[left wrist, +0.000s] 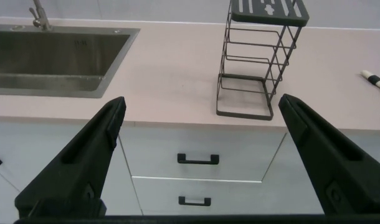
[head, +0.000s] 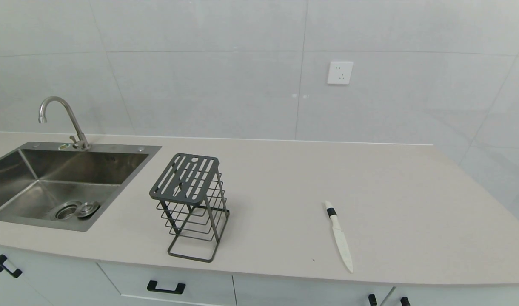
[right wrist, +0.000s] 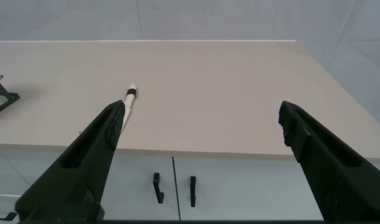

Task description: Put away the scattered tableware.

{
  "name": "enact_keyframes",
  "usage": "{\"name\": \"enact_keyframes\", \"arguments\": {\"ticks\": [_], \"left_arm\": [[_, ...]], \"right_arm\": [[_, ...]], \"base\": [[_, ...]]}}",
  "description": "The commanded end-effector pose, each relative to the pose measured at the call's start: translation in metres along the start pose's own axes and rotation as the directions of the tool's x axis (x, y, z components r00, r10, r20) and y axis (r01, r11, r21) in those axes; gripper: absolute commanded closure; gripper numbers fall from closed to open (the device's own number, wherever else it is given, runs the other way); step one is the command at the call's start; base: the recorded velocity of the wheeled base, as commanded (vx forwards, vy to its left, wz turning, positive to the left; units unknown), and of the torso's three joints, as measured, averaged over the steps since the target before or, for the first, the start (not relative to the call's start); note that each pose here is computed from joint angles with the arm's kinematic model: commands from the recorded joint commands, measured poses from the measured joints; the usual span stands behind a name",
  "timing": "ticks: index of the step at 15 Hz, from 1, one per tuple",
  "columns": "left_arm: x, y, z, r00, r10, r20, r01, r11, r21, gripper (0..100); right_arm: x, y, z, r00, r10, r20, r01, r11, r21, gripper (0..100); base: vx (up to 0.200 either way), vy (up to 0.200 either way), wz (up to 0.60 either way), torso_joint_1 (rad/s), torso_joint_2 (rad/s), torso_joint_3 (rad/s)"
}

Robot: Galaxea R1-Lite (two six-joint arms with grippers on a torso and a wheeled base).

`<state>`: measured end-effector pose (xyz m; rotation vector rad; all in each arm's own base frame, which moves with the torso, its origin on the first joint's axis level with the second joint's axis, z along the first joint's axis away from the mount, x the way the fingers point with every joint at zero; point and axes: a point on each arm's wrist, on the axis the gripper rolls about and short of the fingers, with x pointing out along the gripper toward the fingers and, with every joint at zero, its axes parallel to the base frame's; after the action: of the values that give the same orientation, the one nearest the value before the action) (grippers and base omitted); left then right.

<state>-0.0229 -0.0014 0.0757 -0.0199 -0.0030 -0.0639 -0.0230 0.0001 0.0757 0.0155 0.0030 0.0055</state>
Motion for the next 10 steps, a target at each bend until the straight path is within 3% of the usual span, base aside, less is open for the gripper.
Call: {"name": "enact_keyframes", "arguments": {"ticks": [1, 3, 10], "left_arm": [[0.0001, 0.0000, 0.0000, 1.000, -0.002, -0.001, 0.002, 1.000, 0.003, 0], [0.0001, -0.0001, -0.0001, 1.000, -0.007, -0.002, 0.007, 1.000, 0.018, 0], [0.0001, -0.0002, -0.0001, 1.000, -0.008, -0.002, 0.008, 1.000, 0.021, 0]], "right_arm": [[0.0000, 0.0000, 0.0000, 1.000, 0.001, 0.000, -0.001, 1.000, 0.000, 0], [0.0000, 0.0000, 0.0000, 1.000, 0.001, 0.000, -0.001, 1.000, -0.002, 0], [0.0000, 0.0000, 0.0002, 1.000, 0.001, 0.001, -0.001, 1.000, -0.005, 0]], "base": [[0.000, 0.000, 0.00, 0.000, 0.00, 0.000], [0.000, 0.000, 0.00, 0.000, 0.00, 0.000], [0.000, 0.000, 0.00, 0.000, 0.00, 0.000]]}}
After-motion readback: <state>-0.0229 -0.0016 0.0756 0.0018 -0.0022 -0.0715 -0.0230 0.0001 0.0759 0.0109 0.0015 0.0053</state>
